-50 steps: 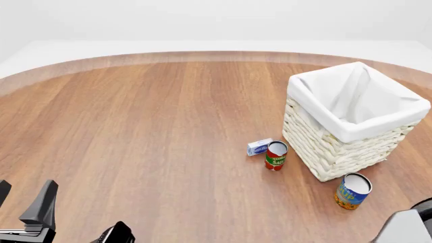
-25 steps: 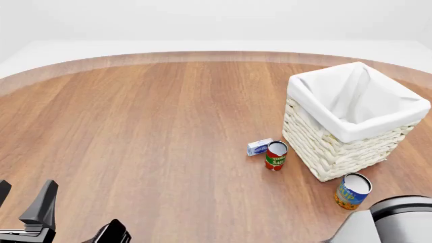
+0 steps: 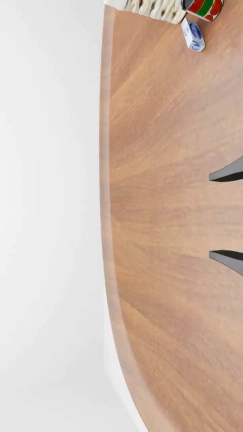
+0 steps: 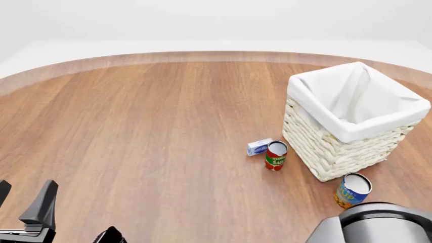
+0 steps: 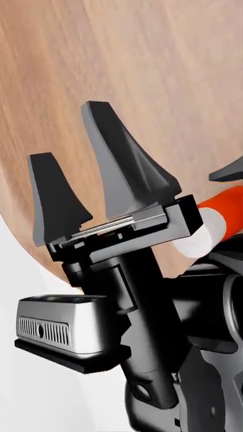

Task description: Pick up the ketchup, and put it in the basket.

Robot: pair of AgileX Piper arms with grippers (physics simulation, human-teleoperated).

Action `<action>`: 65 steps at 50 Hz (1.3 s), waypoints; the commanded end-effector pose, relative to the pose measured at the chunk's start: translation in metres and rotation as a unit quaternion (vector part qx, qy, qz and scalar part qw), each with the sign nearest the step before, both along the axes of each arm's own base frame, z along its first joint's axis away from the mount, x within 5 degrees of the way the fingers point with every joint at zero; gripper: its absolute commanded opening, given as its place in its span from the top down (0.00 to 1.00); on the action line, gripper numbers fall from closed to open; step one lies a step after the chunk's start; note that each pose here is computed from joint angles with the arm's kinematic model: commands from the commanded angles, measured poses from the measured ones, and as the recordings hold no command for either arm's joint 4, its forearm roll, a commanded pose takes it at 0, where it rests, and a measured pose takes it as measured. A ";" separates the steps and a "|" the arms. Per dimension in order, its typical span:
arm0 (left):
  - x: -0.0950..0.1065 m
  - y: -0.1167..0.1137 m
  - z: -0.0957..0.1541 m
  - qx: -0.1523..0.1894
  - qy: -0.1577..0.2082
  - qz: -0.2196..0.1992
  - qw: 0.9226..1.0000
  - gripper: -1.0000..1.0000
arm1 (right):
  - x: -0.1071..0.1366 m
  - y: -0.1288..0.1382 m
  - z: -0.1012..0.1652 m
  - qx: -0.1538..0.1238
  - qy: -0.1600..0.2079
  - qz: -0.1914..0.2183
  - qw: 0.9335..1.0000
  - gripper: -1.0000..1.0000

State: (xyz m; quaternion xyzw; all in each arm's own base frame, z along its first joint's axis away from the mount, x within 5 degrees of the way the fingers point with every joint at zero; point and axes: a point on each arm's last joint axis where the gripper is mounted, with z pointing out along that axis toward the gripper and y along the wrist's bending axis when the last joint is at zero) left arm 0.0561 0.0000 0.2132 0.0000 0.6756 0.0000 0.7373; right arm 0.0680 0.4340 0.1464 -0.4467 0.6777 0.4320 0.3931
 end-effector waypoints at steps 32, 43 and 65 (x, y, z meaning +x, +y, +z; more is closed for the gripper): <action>0.000 0.000 0.000 0.000 0.000 0.000 1.000 0.00 | 0.023 -0.007 0.012 0.016 -0.003 -0.028 0.999 1.00; 0.000 0.000 0.000 0.000 0.000 0.000 1.000 0.00 | 0.052 -0.011 0.019 0.025 -0.005 -0.060 0.998 1.00; 0.000 0.000 0.000 0.000 0.000 0.000 1.000 0.00 | 0.120 -0.028 0.047 0.050 -0.018 -0.138 0.989 1.00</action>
